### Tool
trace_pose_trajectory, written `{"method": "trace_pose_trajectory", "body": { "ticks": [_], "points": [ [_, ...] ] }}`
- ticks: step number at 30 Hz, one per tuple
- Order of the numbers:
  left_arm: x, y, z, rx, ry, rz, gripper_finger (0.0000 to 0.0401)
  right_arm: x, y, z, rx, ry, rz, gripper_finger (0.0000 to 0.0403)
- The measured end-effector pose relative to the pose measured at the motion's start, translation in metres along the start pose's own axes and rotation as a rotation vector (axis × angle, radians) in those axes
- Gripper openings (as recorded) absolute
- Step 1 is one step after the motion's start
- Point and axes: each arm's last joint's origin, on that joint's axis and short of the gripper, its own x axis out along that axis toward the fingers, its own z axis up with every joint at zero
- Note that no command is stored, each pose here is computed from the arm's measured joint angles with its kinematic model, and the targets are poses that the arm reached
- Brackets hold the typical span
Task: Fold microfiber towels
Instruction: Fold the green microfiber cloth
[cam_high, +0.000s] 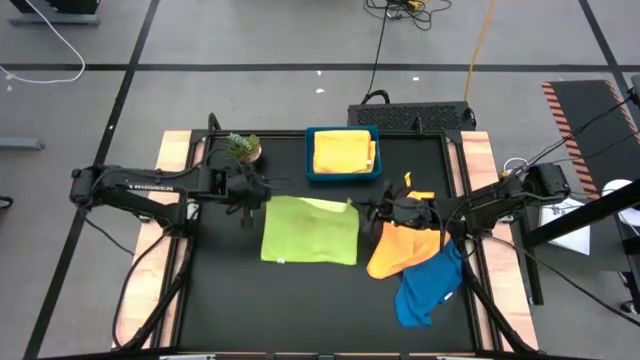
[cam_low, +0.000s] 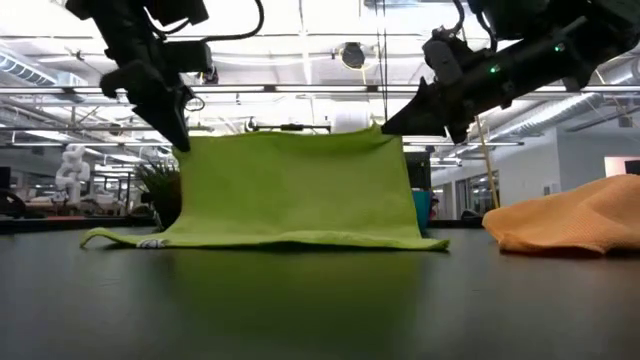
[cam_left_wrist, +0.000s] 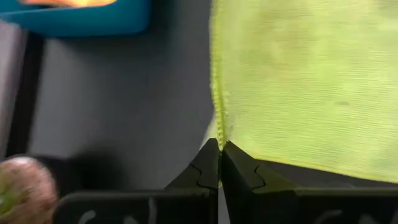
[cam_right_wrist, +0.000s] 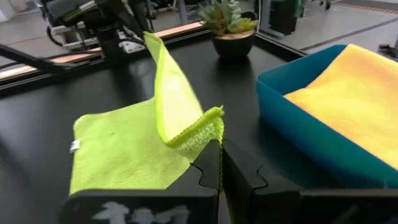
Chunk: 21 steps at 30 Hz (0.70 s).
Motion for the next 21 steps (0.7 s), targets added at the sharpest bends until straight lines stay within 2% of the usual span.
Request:
{"method": "trace_pose_trajectory", "body": {
  "ticks": [6,12,16,21],
  "points": [
    [-0.003,-0.019,0.001,0.049,-0.018,-0.072,0.0007,-0.006,0.013,-0.004,-0.018,0.007,0.059,0.0000],
    [-0.006,-0.047,0.003,0.081,-0.040,-0.140,0.0004,-0.015,0.030,-0.010,-0.054,0.039,0.180,0.0000],
    [0.002,-0.069,-0.001,0.141,-0.059,-0.182,0.0007,-0.018,0.038,-0.018,-0.082,0.070,0.214,0.0000],
    [0.014,-0.087,-0.009,0.164,0.007,-0.202,0.0005,-0.018,0.048,-0.030,-0.092,0.102,0.246,0.0000]
  ]
}}
